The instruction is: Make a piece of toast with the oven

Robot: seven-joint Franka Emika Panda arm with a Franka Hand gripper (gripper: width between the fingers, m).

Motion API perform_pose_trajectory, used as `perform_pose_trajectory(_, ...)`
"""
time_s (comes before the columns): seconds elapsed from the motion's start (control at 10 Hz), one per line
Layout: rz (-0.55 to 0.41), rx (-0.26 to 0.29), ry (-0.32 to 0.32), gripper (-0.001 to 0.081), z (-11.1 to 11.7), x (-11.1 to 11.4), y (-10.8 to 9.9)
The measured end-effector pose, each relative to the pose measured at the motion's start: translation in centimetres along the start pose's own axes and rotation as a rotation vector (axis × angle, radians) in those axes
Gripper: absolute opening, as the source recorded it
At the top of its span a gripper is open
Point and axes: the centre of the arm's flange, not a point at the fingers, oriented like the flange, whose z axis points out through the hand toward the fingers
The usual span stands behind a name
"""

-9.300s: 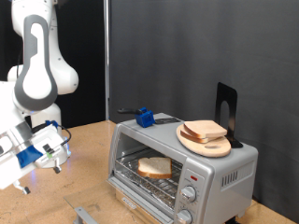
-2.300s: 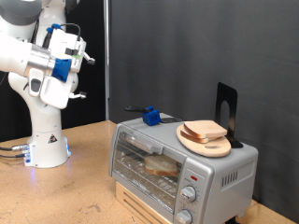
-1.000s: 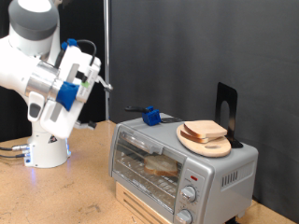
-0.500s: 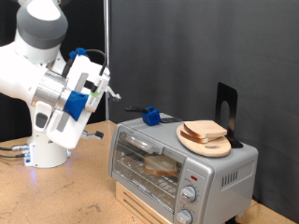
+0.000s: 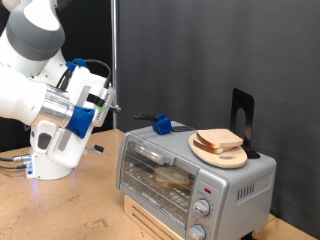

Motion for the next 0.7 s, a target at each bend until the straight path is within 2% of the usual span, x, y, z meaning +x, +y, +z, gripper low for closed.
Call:
perform_pose_trajectory(0.2, -0.001, 0.005, -0.003, 0.0807, -0.1, 1.1, -0.1)
perform_pose_trajectory(0.7, 0.003, 0.039, 0.049, 0.0807, -0.1, 7.6, -1.8)
